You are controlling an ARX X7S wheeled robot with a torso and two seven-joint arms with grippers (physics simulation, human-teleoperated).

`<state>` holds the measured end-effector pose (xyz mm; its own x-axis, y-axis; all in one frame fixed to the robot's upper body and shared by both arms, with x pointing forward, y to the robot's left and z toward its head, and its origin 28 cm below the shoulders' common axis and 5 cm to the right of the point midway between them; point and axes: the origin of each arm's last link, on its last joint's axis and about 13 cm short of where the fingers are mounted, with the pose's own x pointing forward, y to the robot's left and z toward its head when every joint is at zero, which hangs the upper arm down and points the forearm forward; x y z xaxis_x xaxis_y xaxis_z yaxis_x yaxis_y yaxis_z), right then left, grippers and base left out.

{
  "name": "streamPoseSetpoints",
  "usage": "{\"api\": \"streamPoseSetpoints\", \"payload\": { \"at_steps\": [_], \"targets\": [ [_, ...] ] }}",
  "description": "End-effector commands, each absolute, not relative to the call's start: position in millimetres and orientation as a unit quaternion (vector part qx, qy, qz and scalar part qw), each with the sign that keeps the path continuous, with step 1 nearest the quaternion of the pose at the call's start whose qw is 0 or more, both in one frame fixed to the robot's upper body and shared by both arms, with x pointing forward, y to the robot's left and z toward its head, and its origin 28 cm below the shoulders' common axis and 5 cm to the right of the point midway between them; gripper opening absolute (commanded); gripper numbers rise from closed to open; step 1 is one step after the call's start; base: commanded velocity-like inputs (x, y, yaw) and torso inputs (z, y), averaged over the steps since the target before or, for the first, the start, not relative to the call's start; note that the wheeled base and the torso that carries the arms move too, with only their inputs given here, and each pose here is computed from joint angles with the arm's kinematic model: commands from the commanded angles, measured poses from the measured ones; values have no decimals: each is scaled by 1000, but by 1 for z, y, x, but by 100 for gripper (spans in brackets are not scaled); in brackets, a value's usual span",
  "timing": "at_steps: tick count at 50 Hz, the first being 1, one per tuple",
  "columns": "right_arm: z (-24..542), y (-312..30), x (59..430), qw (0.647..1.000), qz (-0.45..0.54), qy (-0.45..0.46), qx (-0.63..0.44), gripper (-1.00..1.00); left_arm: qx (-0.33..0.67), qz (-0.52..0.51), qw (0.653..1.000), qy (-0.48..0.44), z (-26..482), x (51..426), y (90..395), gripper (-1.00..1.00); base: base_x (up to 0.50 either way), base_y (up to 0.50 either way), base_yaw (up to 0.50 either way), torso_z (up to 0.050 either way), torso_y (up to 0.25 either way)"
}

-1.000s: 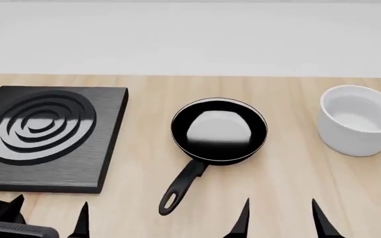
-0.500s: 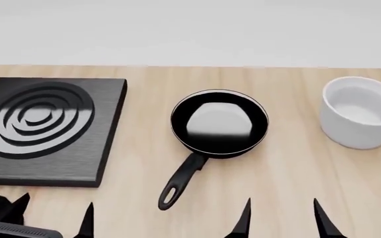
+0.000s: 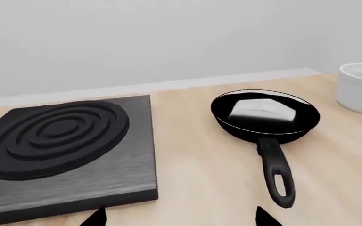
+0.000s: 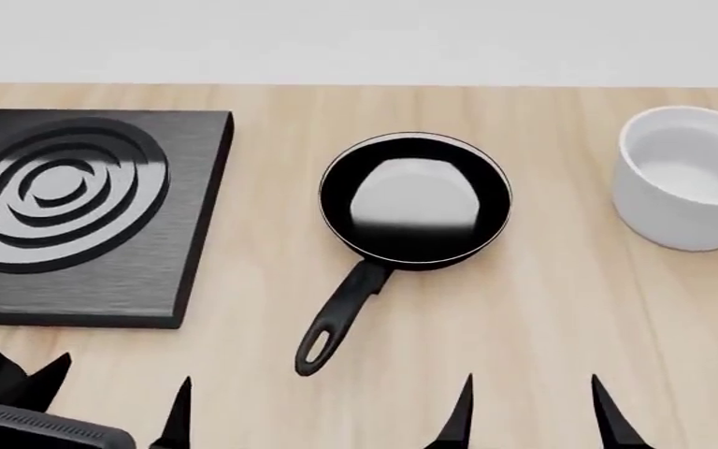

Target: Put the frying pan on the cabinet shelf.

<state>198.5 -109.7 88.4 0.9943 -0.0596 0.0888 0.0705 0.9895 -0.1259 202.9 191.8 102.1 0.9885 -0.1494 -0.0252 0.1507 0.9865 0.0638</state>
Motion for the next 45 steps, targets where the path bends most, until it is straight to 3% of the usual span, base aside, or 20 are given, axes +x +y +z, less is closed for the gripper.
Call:
{"api": "streamPoseSetpoints", "payload": {
  "at_steps": [1,21,29,45],
  "targets": [
    [87,-111,199,997,-34,-42,-63,100,55,-108,993,-7,129,217,185,100,0,0,0,0,0],
    [81,-112,201,997,-39,-28,-58,100,13,-177,982,61,180,291,159,100,0,0,0,0,0],
    [78,-114,201,997,-42,-23,-53,100,-1,-185,972,143,163,340,155,100,0,0,0,0,0],
    [70,-118,202,998,-46,-8,-50,100,59,-202,956,202,163,373,133,100,0,0,0,0,0]
  ]
}}
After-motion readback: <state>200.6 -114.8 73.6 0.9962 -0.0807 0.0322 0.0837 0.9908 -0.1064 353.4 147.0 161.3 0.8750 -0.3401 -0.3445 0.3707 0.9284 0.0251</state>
